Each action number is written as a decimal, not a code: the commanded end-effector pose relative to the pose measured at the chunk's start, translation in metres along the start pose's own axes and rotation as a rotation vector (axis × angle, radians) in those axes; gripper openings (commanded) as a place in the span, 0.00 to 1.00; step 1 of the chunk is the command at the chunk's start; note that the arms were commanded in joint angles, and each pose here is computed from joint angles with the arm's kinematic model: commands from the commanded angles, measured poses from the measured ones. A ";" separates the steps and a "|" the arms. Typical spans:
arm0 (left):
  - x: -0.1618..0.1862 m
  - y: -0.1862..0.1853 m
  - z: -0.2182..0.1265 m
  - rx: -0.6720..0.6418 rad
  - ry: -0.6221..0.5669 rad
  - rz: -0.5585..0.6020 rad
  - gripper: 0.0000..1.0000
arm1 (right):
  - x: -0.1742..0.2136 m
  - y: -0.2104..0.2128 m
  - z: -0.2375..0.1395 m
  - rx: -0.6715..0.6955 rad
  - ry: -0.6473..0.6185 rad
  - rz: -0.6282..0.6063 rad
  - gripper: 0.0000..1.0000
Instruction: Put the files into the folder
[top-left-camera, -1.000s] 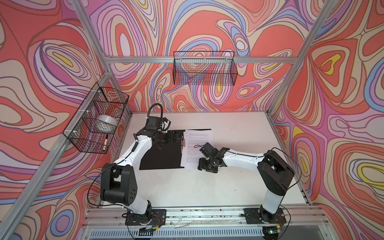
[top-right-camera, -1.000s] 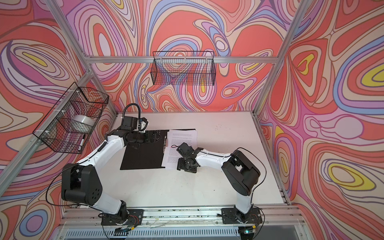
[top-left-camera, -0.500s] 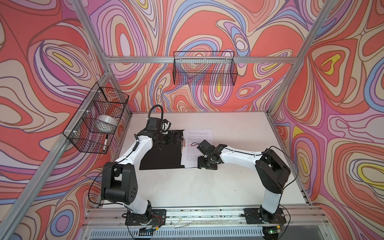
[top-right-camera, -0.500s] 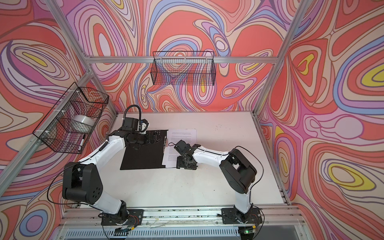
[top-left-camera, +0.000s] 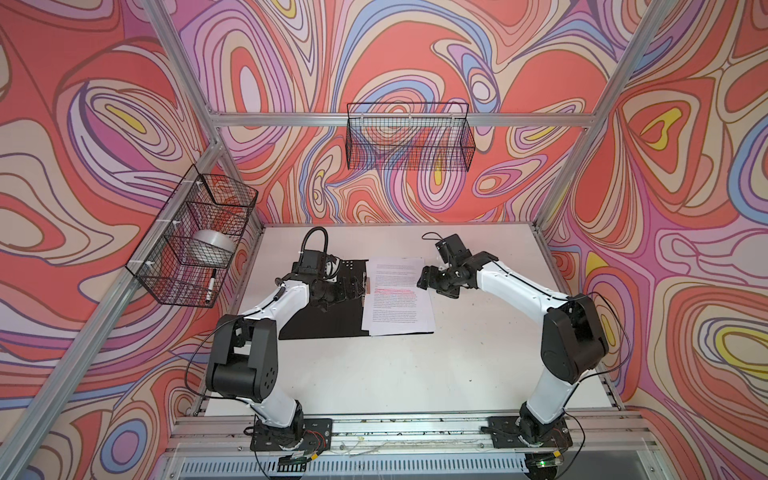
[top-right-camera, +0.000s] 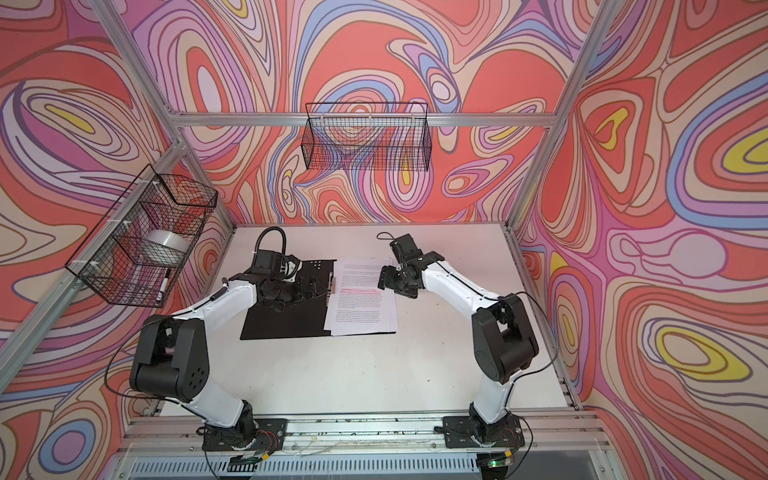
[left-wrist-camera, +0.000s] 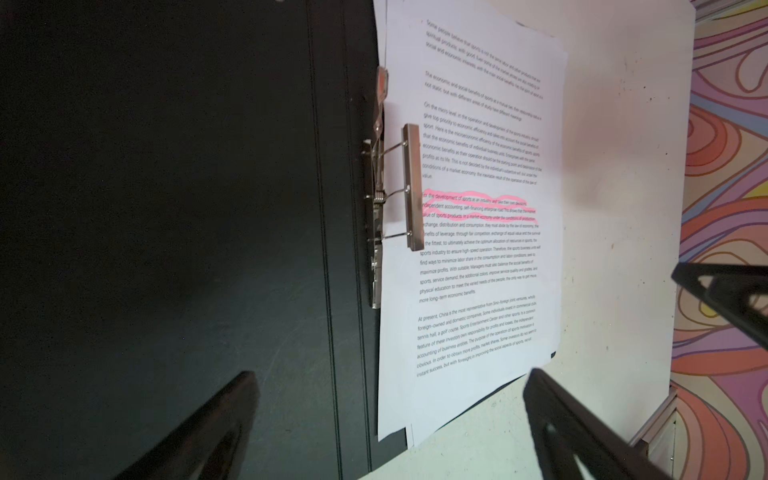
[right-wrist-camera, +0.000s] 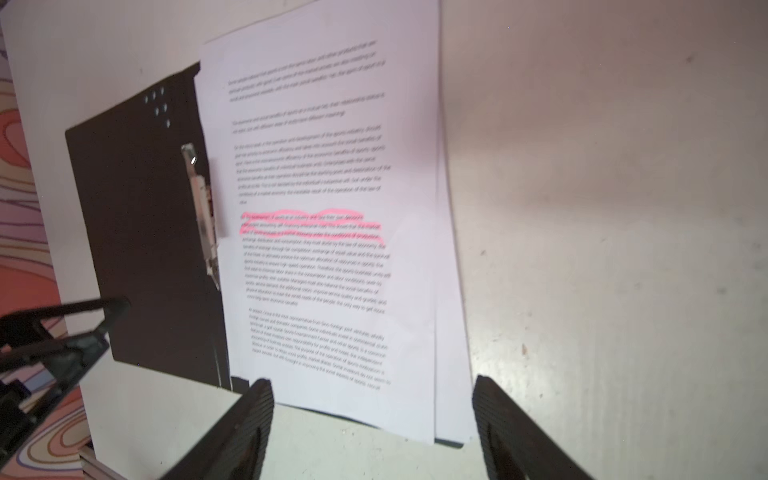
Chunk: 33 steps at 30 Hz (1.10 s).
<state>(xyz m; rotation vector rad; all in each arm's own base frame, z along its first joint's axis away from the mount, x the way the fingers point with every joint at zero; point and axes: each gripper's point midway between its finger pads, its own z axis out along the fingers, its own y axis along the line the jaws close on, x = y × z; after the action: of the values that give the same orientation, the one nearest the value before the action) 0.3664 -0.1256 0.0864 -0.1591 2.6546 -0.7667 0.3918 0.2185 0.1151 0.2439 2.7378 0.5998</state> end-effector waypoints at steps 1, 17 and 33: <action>-0.003 0.003 0.010 0.025 -0.012 -0.038 1.00 | -0.008 0.000 0.016 -0.073 0.036 -0.002 0.80; 0.018 -0.008 0.041 0.084 0.064 -0.064 1.00 | 0.013 -0.038 0.065 -0.073 0.116 0.114 0.81; 0.057 -0.023 0.061 0.106 0.209 -0.117 1.00 | 0.037 -0.037 0.075 -0.140 0.203 0.163 0.81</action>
<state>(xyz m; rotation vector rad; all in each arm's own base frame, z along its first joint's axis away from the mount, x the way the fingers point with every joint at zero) 0.3557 -0.1813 0.0505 -0.1741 2.7115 -0.9919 0.3917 0.2238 0.0417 0.3552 2.8183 0.8895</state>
